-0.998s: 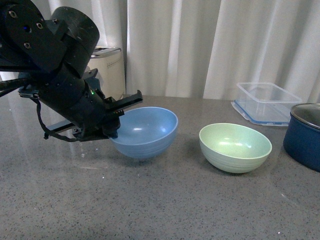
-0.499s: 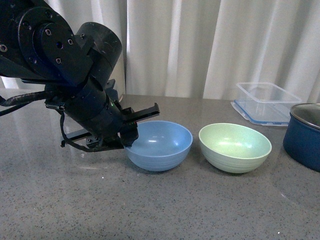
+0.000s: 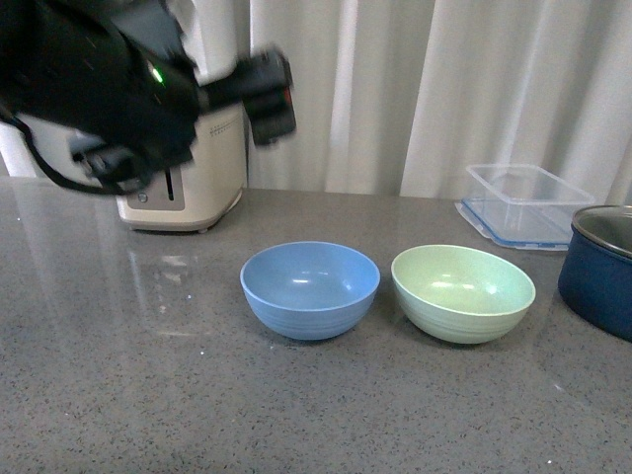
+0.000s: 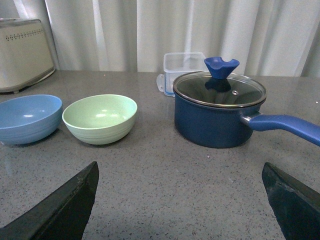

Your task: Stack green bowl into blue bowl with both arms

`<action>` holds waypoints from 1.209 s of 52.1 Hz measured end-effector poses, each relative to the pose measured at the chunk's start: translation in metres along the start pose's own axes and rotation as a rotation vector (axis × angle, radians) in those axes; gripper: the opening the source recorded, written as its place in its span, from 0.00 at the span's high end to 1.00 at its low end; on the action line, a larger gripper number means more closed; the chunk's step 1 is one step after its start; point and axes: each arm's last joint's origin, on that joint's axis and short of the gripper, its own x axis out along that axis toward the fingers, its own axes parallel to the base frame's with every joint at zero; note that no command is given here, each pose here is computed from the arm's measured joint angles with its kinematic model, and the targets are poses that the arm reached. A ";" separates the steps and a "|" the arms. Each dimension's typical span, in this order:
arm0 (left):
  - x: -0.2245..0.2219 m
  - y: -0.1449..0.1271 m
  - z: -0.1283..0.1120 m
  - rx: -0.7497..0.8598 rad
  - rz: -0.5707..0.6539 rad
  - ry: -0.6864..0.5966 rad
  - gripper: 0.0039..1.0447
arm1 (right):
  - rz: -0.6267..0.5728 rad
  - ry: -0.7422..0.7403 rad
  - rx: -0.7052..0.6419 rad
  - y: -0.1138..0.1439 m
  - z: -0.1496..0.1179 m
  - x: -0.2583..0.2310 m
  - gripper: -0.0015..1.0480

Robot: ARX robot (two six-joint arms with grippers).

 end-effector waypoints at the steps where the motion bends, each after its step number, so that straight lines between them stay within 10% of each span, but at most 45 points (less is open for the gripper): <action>1: -0.004 0.000 0.003 0.008 -0.003 -0.026 0.04 | 0.000 0.000 0.000 0.000 0.000 0.000 0.10; 9: -0.049 0.011 0.017 0.120 0.145 -0.286 0.24 | 0.001 0.000 0.000 0.000 0.000 0.000 0.10; 31: -0.125 0.069 -0.079 0.221 0.190 -0.215 0.96 | 0.000 0.000 0.000 0.000 0.000 0.000 0.10; 63: -0.188 0.097 -0.129 0.225 0.197 -0.201 0.97 | 0.000 0.000 0.000 0.000 0.000 0.000 0.10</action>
